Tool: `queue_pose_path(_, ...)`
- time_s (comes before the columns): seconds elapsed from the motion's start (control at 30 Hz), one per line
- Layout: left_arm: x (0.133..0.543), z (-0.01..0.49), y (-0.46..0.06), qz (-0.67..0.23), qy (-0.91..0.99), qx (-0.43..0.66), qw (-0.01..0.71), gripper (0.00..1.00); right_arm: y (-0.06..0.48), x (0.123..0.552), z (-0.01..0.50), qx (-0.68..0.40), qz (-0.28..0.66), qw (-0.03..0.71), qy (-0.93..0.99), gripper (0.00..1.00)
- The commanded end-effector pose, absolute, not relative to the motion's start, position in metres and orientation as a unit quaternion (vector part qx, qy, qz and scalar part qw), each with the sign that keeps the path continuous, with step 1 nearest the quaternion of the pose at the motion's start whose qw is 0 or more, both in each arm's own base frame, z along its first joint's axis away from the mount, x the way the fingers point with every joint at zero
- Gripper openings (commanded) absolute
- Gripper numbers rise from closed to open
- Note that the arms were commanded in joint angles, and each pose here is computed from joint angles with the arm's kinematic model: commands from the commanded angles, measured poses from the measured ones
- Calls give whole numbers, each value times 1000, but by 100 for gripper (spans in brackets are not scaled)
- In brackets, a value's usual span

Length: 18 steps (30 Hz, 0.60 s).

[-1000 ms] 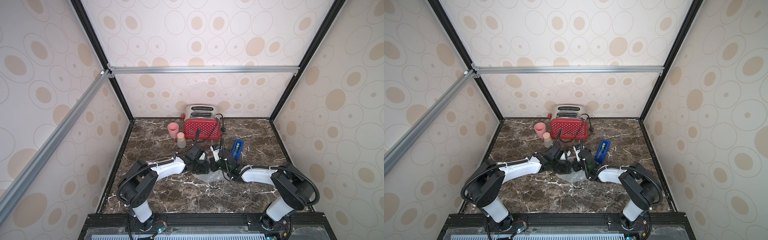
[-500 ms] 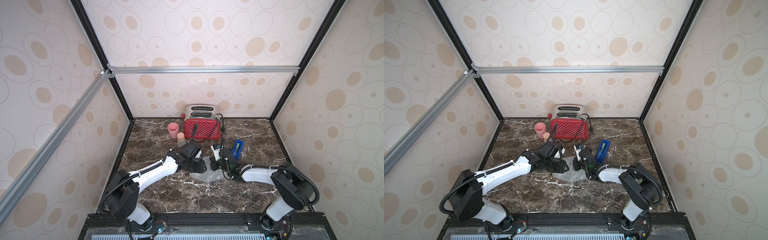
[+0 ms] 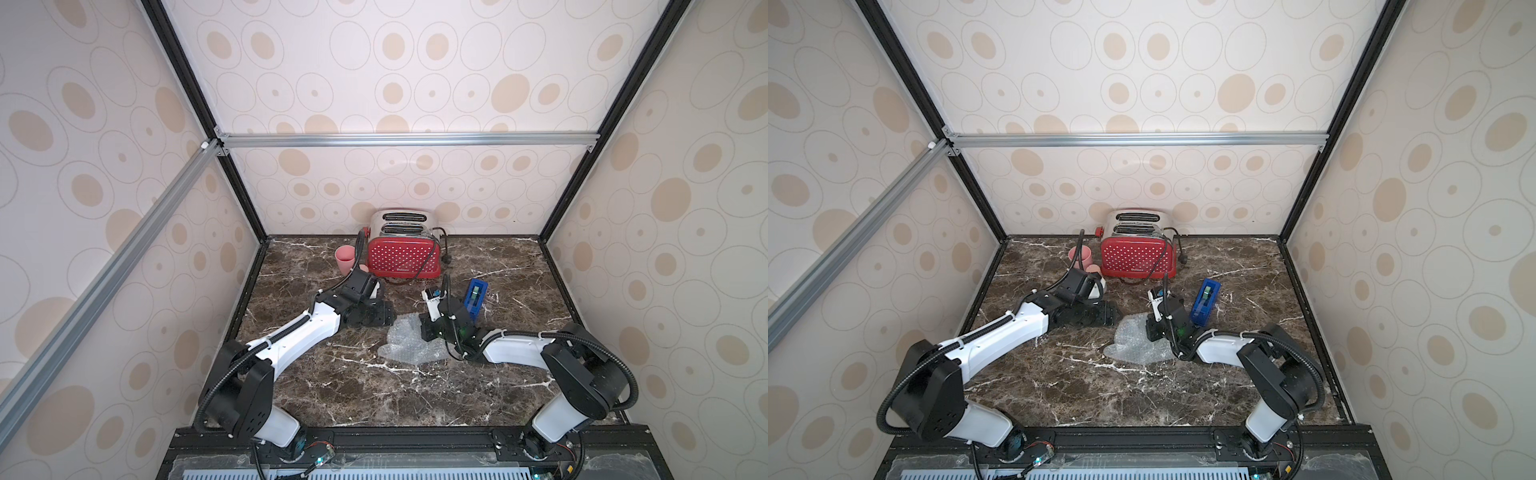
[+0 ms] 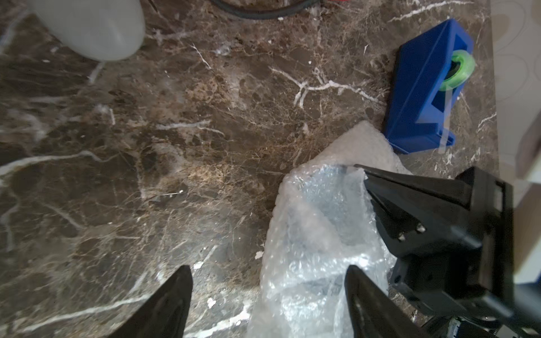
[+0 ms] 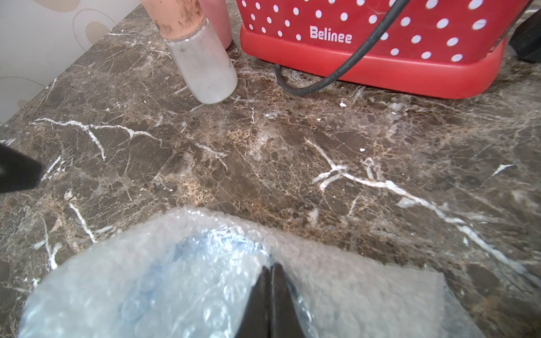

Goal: Wrap bowls in bubble wrap
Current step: Wrap the bowl in bubble wrap.

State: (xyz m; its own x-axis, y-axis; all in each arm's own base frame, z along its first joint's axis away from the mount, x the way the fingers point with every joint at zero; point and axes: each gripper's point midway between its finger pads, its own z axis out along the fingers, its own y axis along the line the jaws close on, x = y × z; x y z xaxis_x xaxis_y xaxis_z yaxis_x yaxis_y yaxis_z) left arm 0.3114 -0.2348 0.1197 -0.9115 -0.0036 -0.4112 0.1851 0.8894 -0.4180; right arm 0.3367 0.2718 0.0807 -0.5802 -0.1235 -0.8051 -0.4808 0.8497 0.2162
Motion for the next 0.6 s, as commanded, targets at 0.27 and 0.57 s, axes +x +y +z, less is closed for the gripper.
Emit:
queue_pose_path(0.27, 307, 100, -271, -310, 926, 105, 185, 64, 276, 341, 89, -173, 223, 427, 859, 0)
queue_pose_path(0.57, 302, 83, -273, -300, 933, 104, 167, 60, 278, 343, 105, -173, 231, 439, 851, 0)
